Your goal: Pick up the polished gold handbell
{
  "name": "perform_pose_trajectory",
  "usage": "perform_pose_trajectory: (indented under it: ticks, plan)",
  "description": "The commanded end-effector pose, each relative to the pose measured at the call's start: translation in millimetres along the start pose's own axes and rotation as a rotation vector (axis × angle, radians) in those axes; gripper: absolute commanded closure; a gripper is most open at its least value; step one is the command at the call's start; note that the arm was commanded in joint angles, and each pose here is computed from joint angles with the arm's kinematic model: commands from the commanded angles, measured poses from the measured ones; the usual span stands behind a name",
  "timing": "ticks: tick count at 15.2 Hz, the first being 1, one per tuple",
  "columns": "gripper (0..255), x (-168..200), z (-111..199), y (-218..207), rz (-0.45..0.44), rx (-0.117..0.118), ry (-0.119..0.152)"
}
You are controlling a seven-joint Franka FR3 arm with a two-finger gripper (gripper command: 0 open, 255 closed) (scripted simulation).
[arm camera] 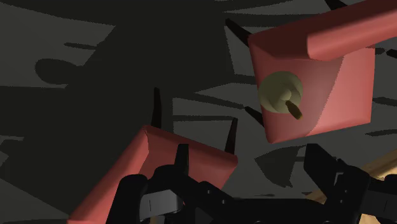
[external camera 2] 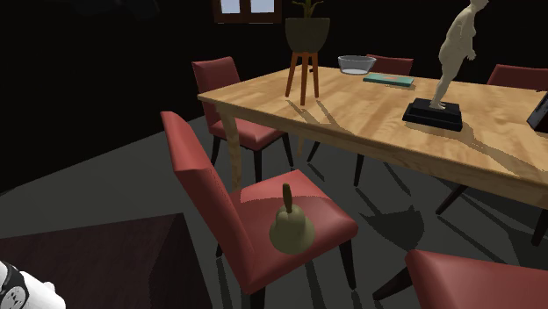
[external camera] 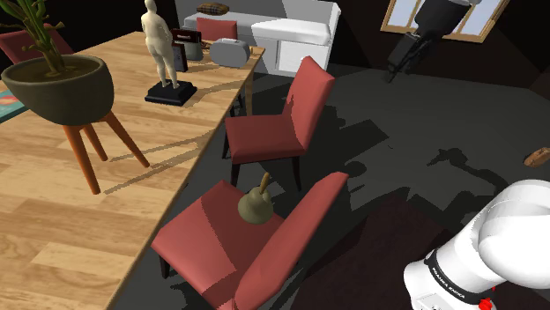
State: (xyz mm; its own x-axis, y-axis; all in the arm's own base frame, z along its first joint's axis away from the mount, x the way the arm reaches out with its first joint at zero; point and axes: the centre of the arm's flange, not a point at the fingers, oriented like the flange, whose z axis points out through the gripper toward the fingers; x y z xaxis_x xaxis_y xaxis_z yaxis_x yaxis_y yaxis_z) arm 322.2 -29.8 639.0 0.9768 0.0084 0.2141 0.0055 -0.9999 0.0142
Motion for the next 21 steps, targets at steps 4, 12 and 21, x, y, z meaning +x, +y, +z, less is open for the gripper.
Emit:
perform_pose_trajectory:
  ticks: [4, 12, 21]
  plan:
    - [0, 11.0, 34.1, -15.6, -0.012, 0.009, -0.001]
    - [0, 39.3, 124.3, -59.4, -0.042, 0.033, -0.005]
    - [0, 69.1, 224.6, -112.3, -0.077, 0.06, -0.008]
